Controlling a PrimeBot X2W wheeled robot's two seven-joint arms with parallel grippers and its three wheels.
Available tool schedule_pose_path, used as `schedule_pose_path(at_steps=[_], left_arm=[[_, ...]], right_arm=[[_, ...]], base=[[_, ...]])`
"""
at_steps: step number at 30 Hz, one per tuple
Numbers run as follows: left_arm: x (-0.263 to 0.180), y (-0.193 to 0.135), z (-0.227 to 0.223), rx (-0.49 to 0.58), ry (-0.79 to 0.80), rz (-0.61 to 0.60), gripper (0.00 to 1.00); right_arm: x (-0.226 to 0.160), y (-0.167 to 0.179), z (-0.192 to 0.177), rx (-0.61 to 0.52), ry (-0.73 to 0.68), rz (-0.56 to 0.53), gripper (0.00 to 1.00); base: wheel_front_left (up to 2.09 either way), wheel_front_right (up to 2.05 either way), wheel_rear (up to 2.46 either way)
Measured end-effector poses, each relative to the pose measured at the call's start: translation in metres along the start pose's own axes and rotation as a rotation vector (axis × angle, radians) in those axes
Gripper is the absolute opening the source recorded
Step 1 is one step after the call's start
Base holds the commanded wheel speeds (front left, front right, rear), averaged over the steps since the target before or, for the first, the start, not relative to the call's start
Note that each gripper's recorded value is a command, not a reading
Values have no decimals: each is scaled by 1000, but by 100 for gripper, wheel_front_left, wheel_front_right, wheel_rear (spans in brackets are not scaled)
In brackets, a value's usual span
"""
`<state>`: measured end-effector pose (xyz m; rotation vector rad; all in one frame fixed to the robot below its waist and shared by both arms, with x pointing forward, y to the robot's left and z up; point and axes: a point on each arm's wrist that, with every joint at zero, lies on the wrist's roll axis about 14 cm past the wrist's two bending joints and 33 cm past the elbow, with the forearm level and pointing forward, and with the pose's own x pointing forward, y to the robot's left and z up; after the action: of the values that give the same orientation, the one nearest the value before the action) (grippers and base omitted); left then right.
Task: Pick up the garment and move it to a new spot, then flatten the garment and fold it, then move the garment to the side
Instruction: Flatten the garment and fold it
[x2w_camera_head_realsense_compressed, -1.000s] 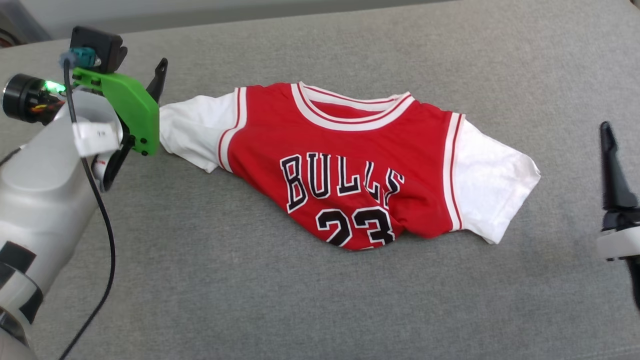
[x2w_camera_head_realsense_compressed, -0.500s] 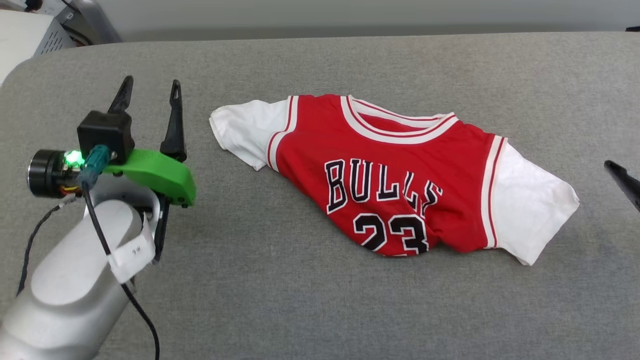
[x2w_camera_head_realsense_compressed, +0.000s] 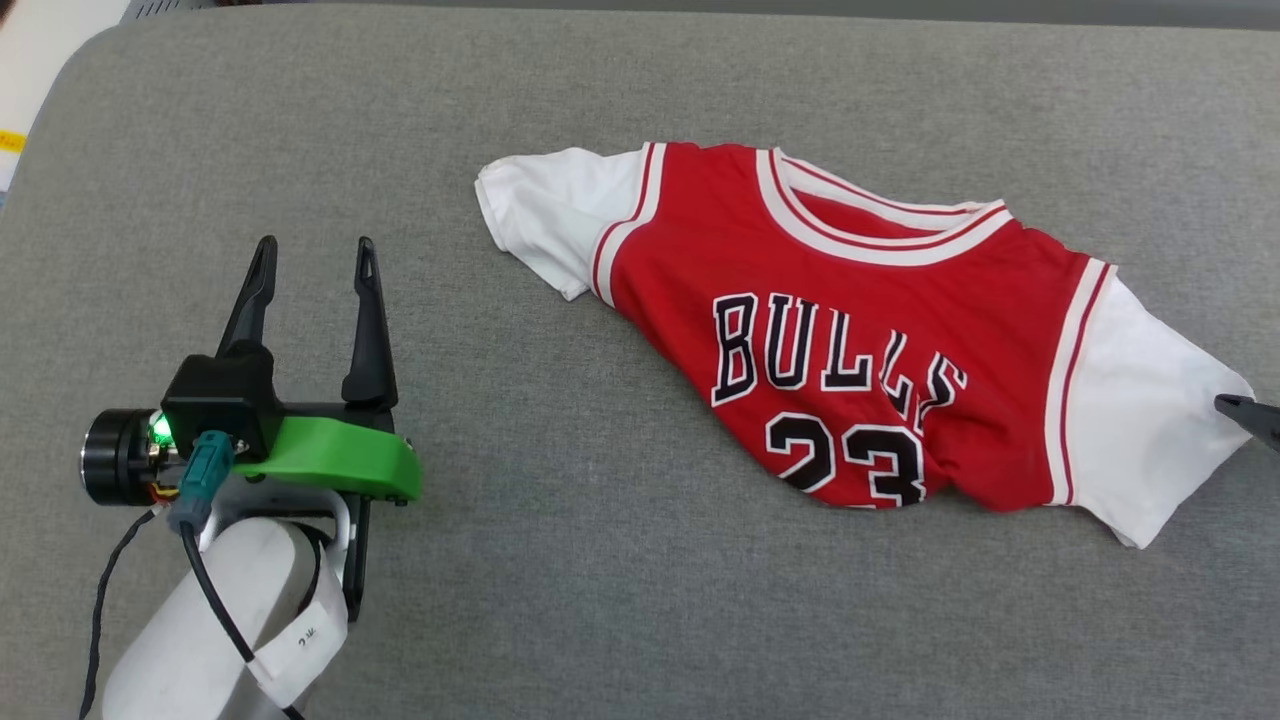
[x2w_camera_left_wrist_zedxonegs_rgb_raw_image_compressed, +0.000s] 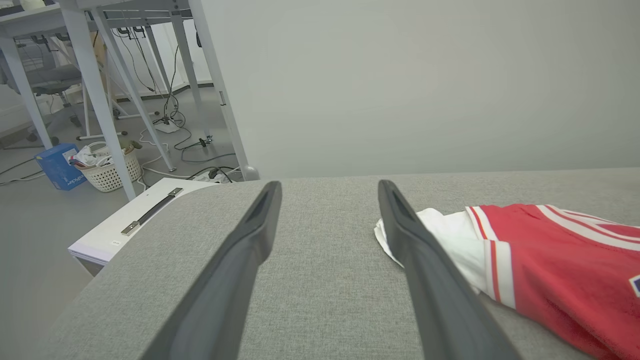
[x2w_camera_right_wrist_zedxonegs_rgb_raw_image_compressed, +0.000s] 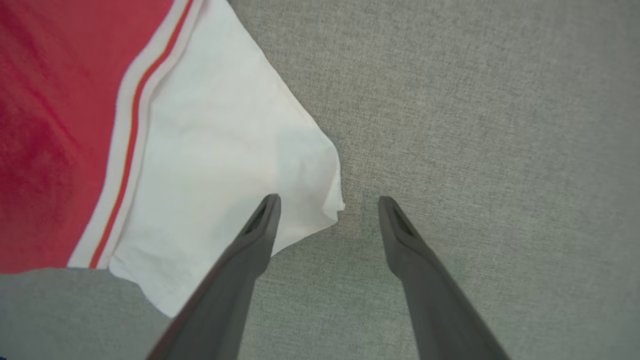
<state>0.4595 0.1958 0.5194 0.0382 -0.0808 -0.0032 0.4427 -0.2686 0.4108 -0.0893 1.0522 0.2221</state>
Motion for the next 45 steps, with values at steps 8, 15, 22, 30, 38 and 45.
schedule_pose_path(at_steps=[8,15,22,30,38,45], left_arm=[[-1,10,-19,6,35,30,100],[5,14,-23,27,35,24,100],[20,9,-11,38,0,-44,100],[81,-8,37,91,-67,-187,100],[132,-36,10,97,234,-336,100],[131,-67,-59,175,703,-457,100]], right_arm=[[45,19,-25,2,94,48,100],[44,19,-21,2,10,52,0],[16,10,11,-21,-225,25,0],[-32,-6,52,-88,-429,-22,0],[-35,-4,56,-111,-453,-13,0],[-22,-3,48,-106,-423,-3,0]], base=[[0,0,0],[0,0,0],[0,0,0],[0,0,0],[0,0,0],[0,0,0]])
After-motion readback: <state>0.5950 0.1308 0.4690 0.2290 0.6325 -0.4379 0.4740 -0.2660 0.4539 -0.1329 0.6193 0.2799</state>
